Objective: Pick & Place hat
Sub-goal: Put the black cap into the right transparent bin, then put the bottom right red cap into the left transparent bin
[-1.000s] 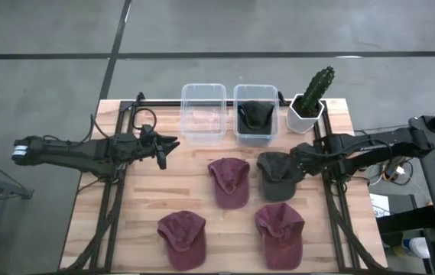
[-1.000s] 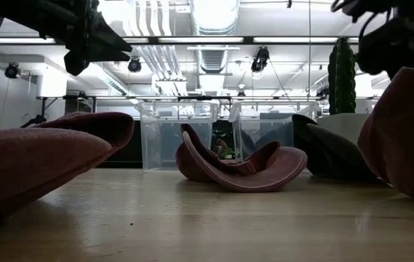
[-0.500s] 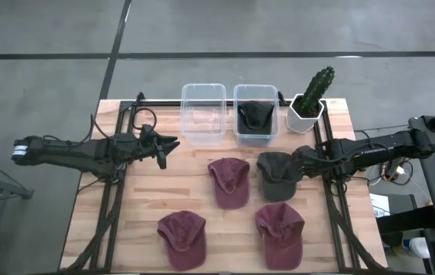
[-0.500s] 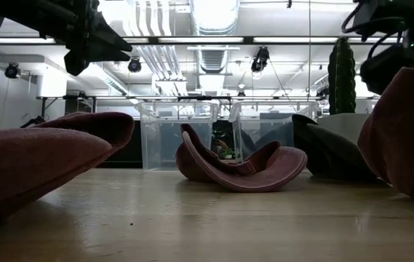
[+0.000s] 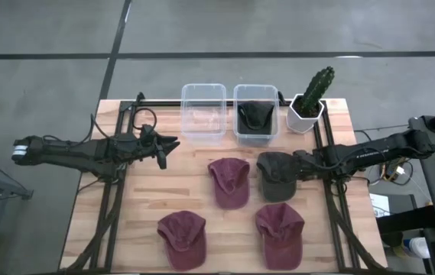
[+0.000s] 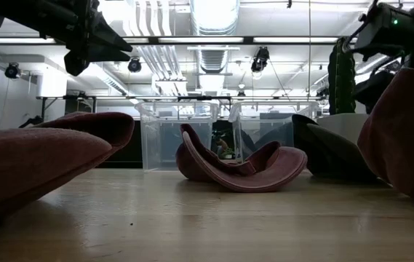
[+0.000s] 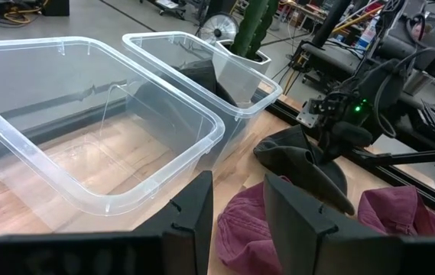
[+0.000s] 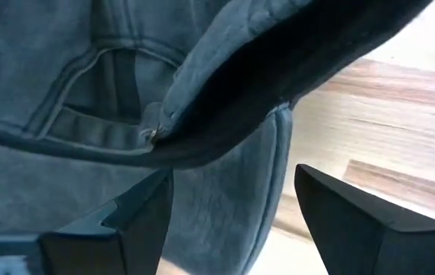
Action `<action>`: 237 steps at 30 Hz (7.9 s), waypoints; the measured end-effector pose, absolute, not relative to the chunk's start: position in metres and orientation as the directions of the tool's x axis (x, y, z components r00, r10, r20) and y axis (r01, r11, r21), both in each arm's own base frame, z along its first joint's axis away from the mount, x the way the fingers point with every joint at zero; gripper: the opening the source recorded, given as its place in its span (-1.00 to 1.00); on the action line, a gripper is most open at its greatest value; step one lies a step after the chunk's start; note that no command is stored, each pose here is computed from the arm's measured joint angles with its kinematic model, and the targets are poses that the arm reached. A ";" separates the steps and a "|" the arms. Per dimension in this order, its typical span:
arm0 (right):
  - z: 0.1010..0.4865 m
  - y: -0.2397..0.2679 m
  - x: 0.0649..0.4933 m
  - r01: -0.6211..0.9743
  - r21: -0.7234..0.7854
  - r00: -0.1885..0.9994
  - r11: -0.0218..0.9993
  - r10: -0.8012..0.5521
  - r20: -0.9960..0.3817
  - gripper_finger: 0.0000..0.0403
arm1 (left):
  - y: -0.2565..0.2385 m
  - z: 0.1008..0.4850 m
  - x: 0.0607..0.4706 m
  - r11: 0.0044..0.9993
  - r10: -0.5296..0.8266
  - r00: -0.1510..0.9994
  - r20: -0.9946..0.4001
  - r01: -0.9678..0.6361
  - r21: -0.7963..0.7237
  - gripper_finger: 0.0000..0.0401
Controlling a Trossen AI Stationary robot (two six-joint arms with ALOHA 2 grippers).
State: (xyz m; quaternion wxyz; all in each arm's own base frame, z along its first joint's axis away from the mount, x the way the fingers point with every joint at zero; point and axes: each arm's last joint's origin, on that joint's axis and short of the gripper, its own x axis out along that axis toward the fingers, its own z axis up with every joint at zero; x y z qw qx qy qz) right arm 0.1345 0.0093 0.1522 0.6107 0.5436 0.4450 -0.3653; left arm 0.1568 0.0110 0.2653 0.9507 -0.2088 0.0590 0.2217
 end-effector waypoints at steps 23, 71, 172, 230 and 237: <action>0.138 0.007 0.137 0.902 0.430 0.432 0.045 -0.042 -0.901 -0.90 | 0.011 0.265 0.157 0.815 0.397 0.894 -0.206 -0.447 -0.369 -0.45; 0.384 0.024 0.152 0.418 0.805 0.894 0.421 -0.032 -0.448 -0.94 | 0.011 0.266 0.157 0.811 0.394 0.897 -0.201 -0.442 -0.383 -0.45; 0.351 -0.106 0.163 0.660 0.532 0.725 0.531 -0.264 -0.636 -0.54 | 0.010 0.267 0.158 0.838 0.352 0.918 -0.184 -0.397 -0.376 -0.45; 0.241 0.191 0.150 0.858 0.225 0.125 0.461 0.239 -0.963 0.15 | 0.010 0.267 0.158 0.818 0.345 0.920 -0.185 -0.392 -0.422 -0.45; 0.215 0.192 0.153 0.871 0.208 0.129 0.445 0.201 -0.971 0.33 | 0.010 0.267 0.158 0.816 0.345 0.920 -0.184 -0.391 -0.426 -0.45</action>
